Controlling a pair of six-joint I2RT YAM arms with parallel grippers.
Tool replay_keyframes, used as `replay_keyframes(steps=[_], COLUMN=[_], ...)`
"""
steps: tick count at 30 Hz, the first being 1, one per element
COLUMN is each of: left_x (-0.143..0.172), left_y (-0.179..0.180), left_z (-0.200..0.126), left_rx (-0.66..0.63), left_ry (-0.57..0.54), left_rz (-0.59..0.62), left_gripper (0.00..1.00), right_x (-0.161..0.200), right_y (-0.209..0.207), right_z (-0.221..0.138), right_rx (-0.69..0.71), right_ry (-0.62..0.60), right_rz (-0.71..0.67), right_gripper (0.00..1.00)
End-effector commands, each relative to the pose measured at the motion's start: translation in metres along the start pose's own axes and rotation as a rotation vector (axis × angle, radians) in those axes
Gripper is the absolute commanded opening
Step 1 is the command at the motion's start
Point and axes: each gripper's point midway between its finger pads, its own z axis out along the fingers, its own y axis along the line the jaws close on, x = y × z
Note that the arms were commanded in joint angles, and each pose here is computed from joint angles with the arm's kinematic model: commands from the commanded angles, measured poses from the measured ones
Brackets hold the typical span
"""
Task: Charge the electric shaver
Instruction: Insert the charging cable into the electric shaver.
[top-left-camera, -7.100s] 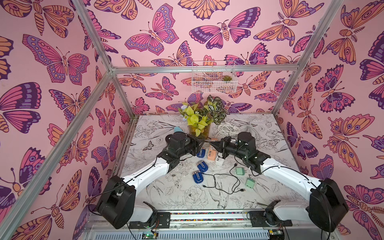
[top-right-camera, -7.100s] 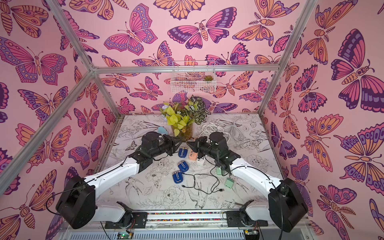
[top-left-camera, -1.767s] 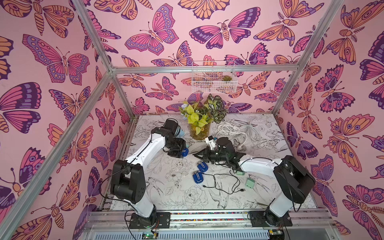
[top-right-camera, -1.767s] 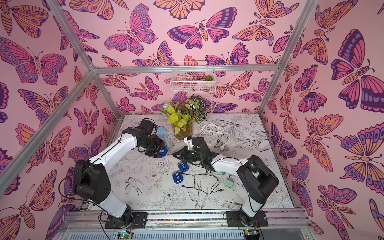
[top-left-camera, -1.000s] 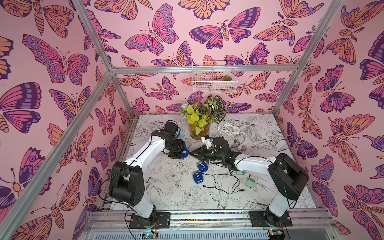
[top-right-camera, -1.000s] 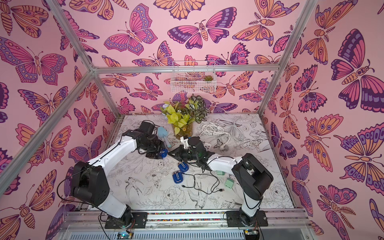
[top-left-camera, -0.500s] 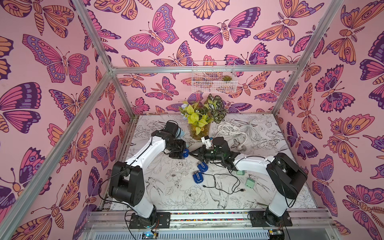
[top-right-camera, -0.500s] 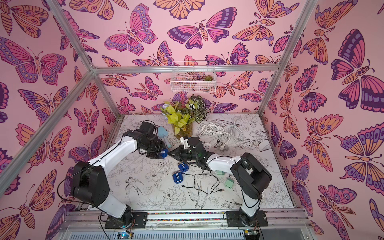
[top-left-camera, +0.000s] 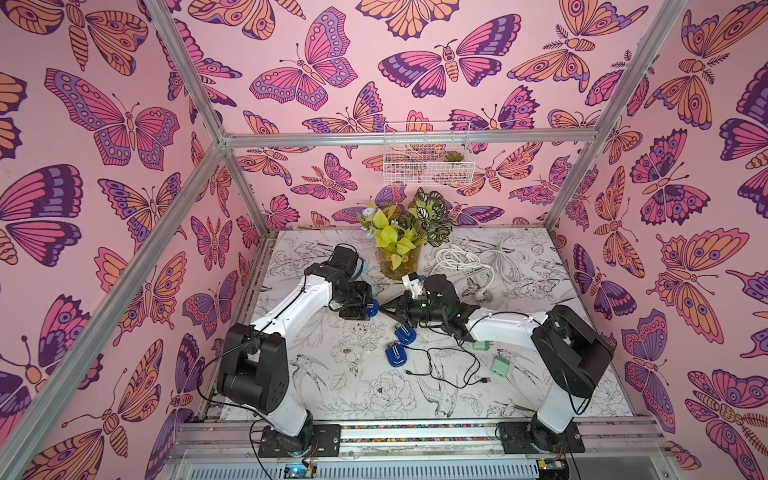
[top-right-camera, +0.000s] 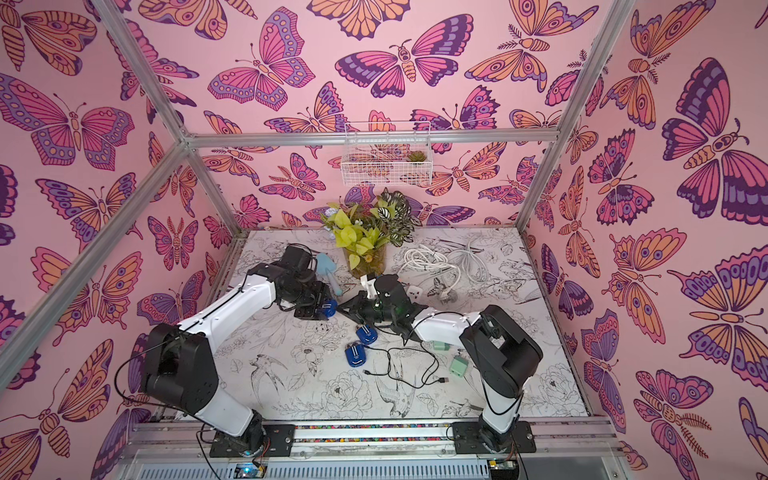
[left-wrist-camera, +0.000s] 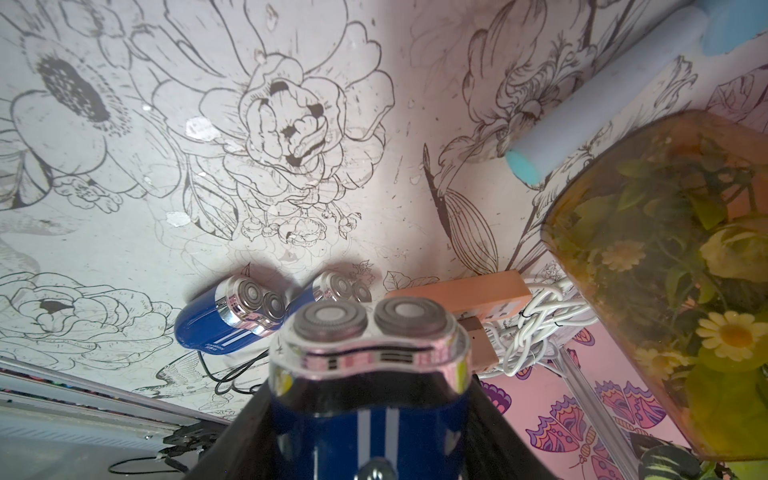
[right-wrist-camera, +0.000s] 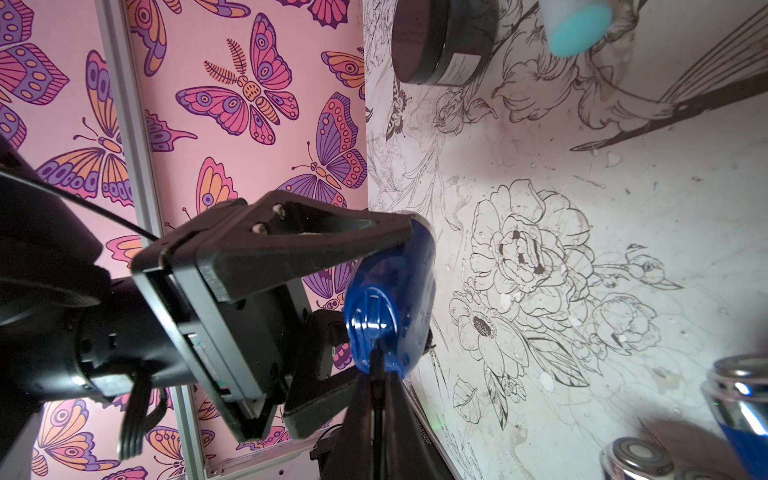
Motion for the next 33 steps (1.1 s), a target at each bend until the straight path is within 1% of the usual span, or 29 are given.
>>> replay_keyframes(steps=[1,4,17,33], left_x=[0.015,0.015,0.022,0.040], left_y=[0.001,0.000,-0.004,-0.011], left_z=[-0.012,-0.013,-0.011,-0.014], left_rx=[0.032,0.041,0.043,0.057], left_ry=[0.025,0.011,0.004,0.028], left_rz=[-0.029,-0.045,-0.023,0.008], left_gripper=[0.00,0.00,0.00,0.00], right_x=[-0.006,-0.004,0.004,0.007], right_y=[0.003,0.001,0.005,0.010], right_z=[0.000,-0.002,0.001,0.010], right_rx=[0.036,0.056,0.092,0.081], right_ry=[-0.038,-0.034,0.005,0.036], right_rz=[-0.037,-0.049,-0.074,-0.070], right_gripper=[0.00,0.00,0.00,0.00])
